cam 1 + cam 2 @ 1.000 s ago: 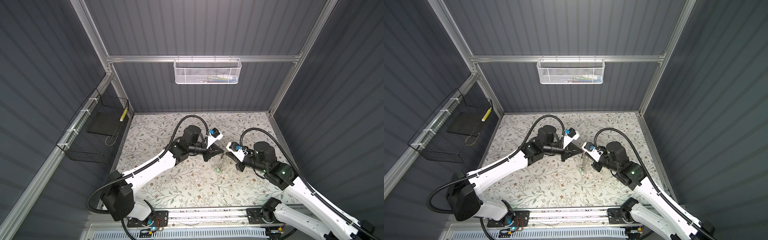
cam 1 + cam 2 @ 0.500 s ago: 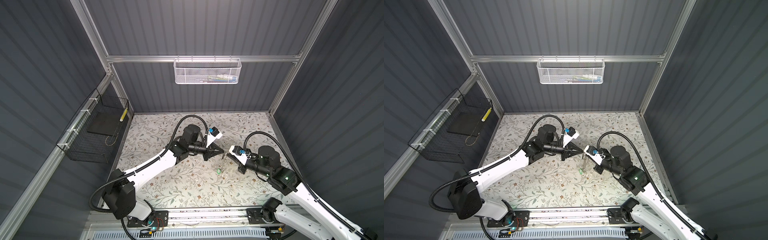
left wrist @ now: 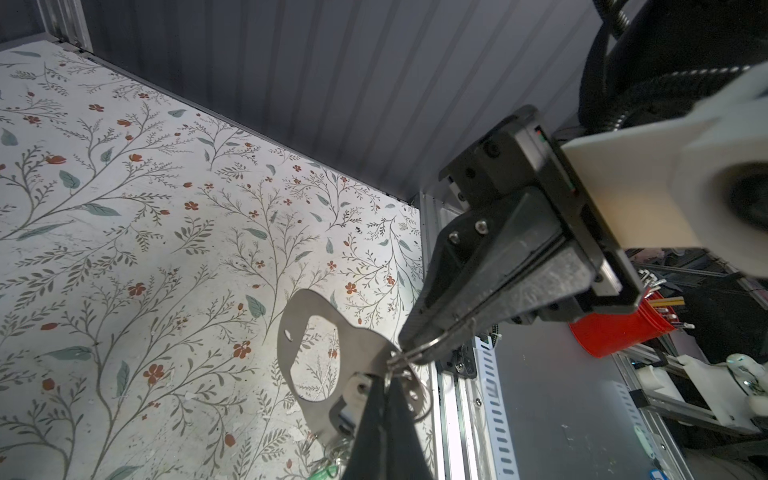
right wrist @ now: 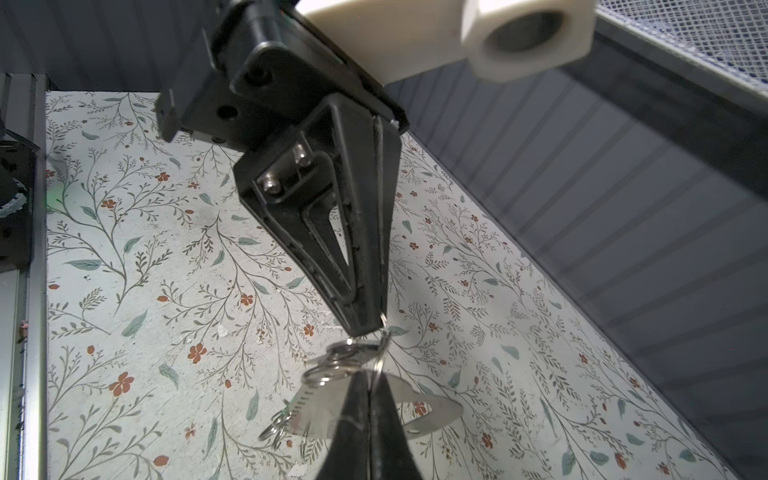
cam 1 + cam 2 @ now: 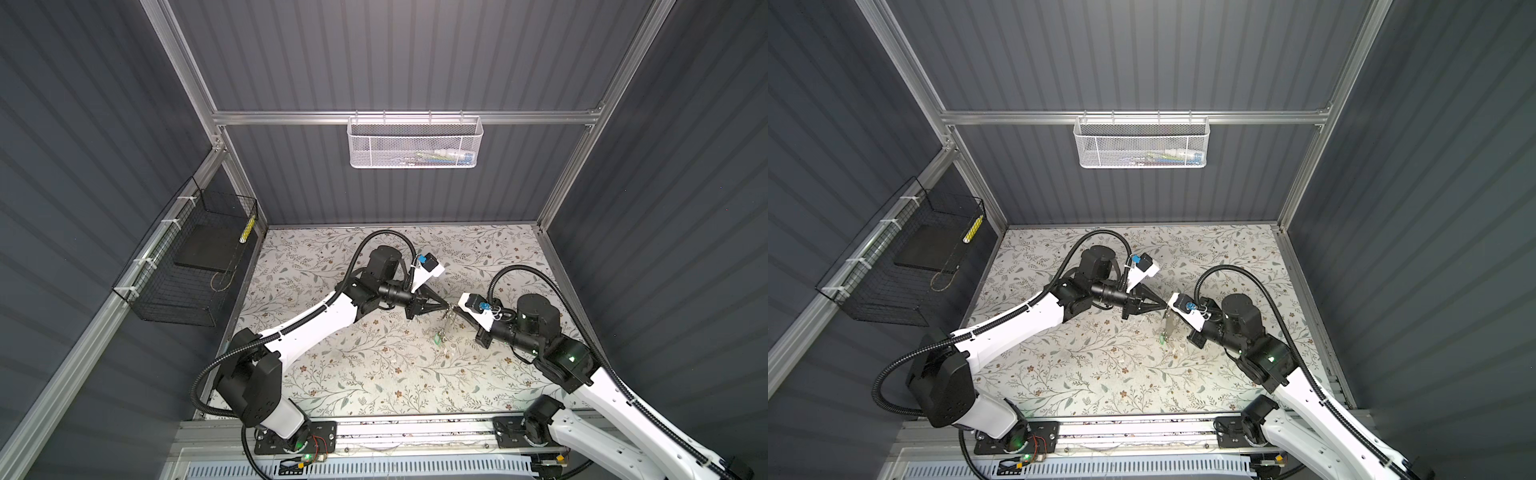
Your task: Put the keys on the keyring
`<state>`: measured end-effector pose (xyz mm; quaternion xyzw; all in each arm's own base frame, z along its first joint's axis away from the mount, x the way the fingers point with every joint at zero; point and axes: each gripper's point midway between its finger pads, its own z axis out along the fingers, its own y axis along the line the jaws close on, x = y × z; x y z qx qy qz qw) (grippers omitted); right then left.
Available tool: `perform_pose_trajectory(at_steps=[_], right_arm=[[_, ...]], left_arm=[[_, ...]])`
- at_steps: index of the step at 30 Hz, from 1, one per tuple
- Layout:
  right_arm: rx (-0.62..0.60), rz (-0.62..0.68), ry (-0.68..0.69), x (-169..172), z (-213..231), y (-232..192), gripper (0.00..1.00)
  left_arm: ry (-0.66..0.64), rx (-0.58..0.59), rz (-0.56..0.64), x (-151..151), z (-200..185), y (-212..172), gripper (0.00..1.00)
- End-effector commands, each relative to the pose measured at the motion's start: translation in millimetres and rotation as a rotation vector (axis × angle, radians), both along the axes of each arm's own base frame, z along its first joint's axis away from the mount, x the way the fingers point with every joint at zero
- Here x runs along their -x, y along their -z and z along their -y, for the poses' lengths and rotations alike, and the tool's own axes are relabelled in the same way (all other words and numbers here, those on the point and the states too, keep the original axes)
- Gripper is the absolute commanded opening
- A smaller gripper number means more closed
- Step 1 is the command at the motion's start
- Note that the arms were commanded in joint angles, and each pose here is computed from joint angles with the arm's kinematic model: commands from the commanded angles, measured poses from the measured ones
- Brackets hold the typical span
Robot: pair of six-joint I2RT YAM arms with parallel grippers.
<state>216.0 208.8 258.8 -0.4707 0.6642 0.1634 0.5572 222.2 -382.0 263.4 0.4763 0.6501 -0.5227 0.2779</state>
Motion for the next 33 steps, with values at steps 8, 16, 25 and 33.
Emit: perform_pose_trajectory(at_steps=[8, 16, 25, 33], right_arm=[[-0.102, 0.015, -0.192, 16.7, -23.0, -17.6, 0.00], [-0.127, -0.018, -0.254, 14.0, -34.4, -22.1, 0.00], [-0.165, -0.060, -0.337, 25.5, -42.2, -27.1, 0.00], [-0.182, -0.084, -0.364, 28.4, -45.6, -31.0, 0.00]], left_arm=[[0.021, 0.022, 0.184, -4.4, -22.7, -14.1, 0.39], [0.032, 0.055, 0.445, 7.8, -45.3, -35.9, 0.41], [0.096, 0.062, 0.587, 24.0, -55.1, -34.1, 0.39], [0.155, 0.046, 0.630, 34.9, -49.9, -31.4, 0.33]])
